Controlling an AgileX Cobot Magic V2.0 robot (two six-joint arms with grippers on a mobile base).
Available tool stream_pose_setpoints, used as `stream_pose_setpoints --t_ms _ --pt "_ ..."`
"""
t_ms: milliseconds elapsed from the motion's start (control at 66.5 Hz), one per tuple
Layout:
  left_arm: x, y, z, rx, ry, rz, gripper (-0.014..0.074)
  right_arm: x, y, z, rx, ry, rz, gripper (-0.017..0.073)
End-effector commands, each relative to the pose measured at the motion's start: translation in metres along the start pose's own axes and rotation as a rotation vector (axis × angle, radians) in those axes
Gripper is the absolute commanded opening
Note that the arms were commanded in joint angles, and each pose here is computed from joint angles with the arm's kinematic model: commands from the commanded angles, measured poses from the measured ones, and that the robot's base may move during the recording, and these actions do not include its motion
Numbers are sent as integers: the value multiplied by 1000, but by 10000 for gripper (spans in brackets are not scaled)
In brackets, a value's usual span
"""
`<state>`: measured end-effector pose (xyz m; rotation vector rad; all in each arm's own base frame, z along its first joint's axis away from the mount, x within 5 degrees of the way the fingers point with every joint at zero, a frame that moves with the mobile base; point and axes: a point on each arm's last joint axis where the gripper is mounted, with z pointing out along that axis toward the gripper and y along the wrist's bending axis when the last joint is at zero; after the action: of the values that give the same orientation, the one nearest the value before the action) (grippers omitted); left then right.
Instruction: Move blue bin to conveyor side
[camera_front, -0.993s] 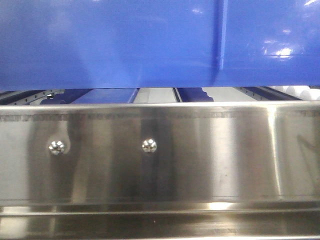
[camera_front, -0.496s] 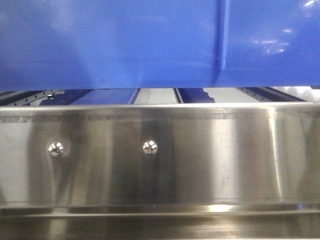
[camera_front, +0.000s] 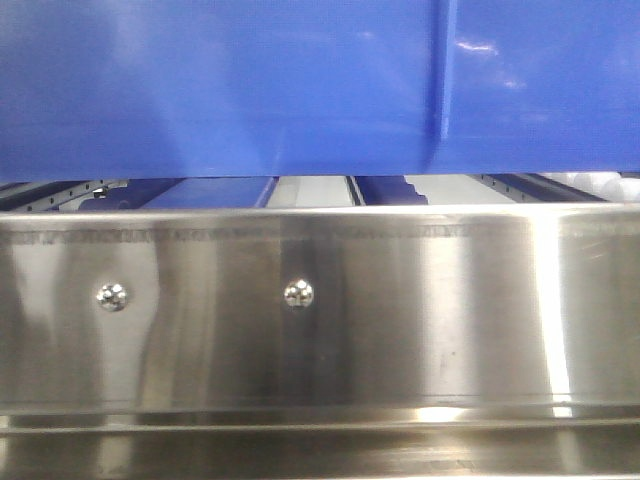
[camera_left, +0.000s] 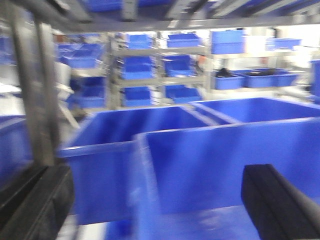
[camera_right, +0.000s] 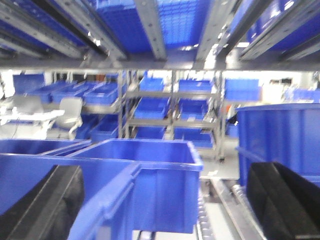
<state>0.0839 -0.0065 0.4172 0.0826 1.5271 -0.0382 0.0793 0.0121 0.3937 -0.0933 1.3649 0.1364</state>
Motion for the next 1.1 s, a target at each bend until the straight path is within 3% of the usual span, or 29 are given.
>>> stream_pose_setpoints --t_ms 0,181,316,496,587,752,1083 --pt "-15 -3 11 36 45 -57 589 -17 3 18 -33 47 6 559" --pt "-42 -3 36 40 182 -52 586 -45 18 52 -147 189 13 559" --pt "-60 -2 53 28 254 -106 558 -62 31 71 -232 252 14 559" --pt "-72 -3 80 26 399 -101 556 -76 44 102 -292 490 -1 559" --pt "-77 -2 91 21 427 -101 556 -80 47 116 -286 622 16 559" --pt "-70 12 103 -54 534 -121 556 -78 42 134 -163 850 15 559" --pt "-52 22 126 -87 671 -99 556 -62 48 170 -113 913 43 559"
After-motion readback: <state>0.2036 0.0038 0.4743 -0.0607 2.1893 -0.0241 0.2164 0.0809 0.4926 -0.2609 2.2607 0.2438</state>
